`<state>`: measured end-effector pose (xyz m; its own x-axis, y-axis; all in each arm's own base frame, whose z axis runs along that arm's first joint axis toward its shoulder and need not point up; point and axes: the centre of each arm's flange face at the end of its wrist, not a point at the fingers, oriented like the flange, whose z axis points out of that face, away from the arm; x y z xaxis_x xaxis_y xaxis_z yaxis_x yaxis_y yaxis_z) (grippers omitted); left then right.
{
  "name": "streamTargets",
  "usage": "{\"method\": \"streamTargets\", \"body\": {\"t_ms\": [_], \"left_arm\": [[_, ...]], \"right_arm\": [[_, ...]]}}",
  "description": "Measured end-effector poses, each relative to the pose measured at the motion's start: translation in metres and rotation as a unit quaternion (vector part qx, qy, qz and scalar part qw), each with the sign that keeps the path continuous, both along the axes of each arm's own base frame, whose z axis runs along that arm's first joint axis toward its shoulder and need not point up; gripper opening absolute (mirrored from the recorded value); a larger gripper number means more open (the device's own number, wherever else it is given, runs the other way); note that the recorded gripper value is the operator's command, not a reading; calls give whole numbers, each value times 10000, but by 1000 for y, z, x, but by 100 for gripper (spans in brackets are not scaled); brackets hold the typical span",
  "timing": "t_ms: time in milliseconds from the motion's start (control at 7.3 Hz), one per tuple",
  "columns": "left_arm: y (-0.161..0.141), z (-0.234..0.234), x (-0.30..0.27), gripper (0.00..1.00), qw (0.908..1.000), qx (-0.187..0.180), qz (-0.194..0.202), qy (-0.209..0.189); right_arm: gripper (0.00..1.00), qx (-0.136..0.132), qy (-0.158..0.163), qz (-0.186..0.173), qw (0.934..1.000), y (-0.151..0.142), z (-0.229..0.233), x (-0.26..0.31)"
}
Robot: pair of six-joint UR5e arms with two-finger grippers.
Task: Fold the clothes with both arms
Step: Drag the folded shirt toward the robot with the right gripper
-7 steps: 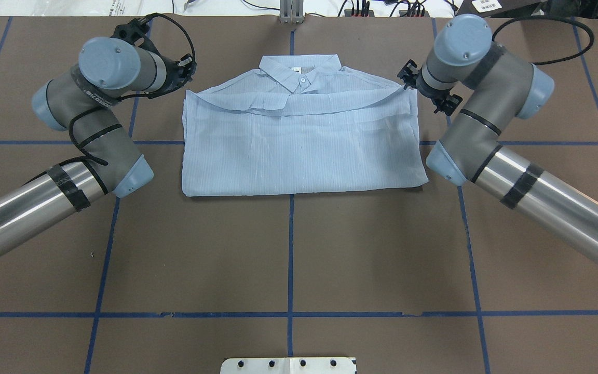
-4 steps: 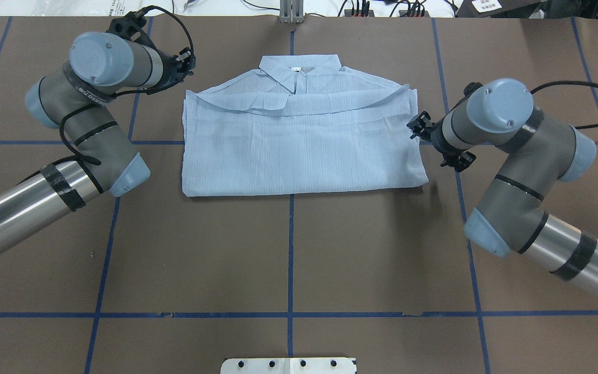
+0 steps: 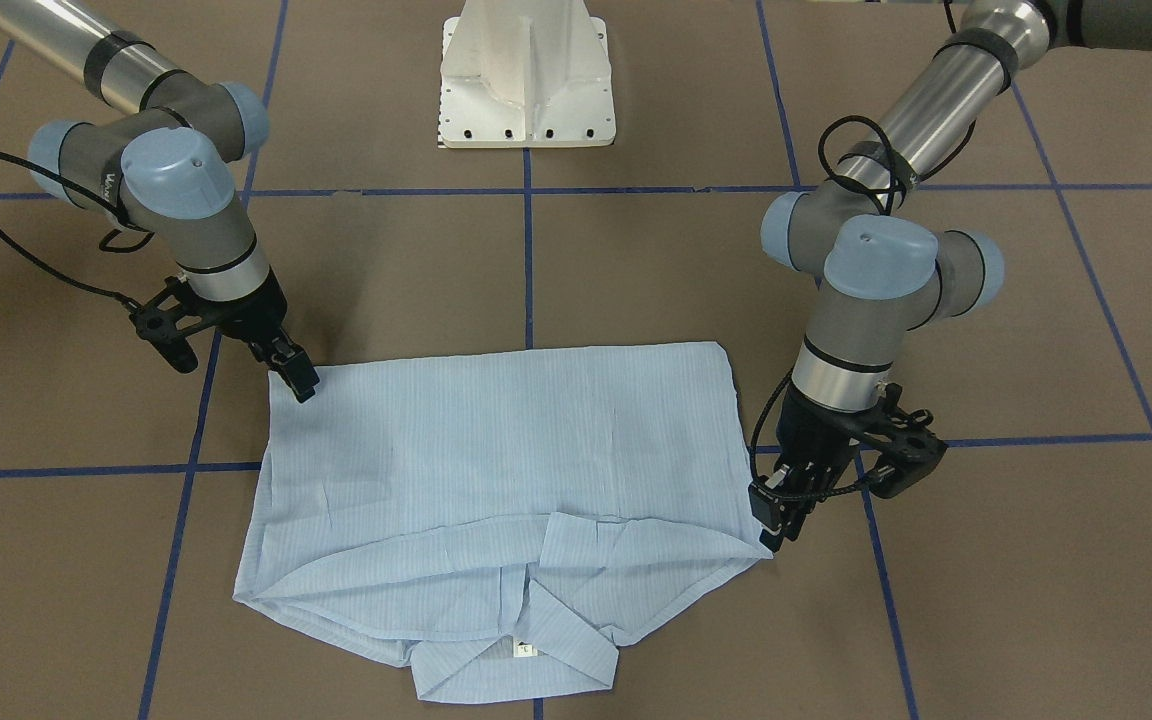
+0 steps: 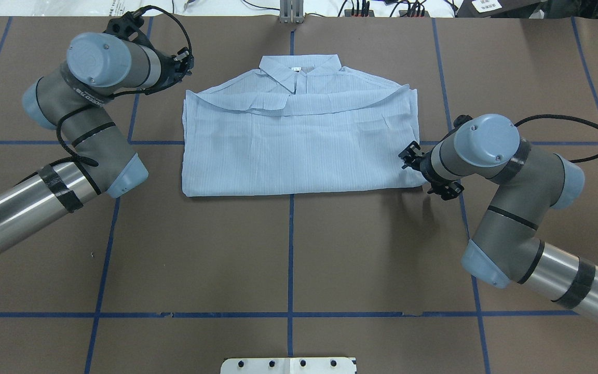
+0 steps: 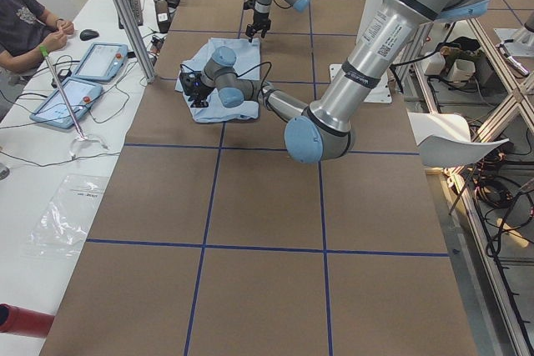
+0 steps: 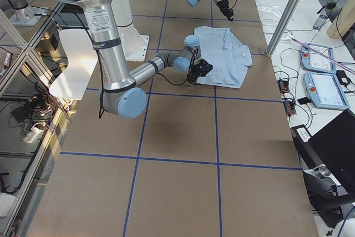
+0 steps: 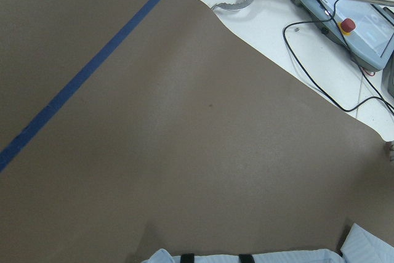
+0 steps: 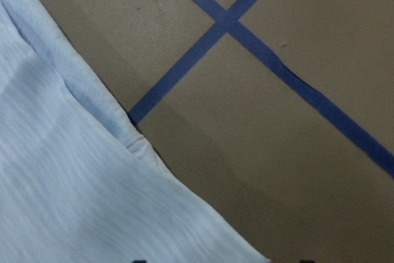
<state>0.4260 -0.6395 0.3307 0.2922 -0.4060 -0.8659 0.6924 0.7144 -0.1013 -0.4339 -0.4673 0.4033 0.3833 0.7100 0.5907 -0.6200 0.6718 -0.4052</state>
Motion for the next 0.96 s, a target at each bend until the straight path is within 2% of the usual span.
{"method": "streamTargets", "body": {"t_ms": [274, 685, 958], "left_arm": [[5, 4, -5, 36, 10000, 8, -14, 2], [7, 4, -7, 36, 10000, 21, -19, 11], [13, -12, -12, 36, 9998, 130, 6, 130]], "right_arm": [[0, -65, -22, 21, 10000, 1, 0, -1], [0, -140, -218, -91, 9996, 6, -11, 11], [0, -215, -394, -254, 9987, 47, -12, 56]]}}
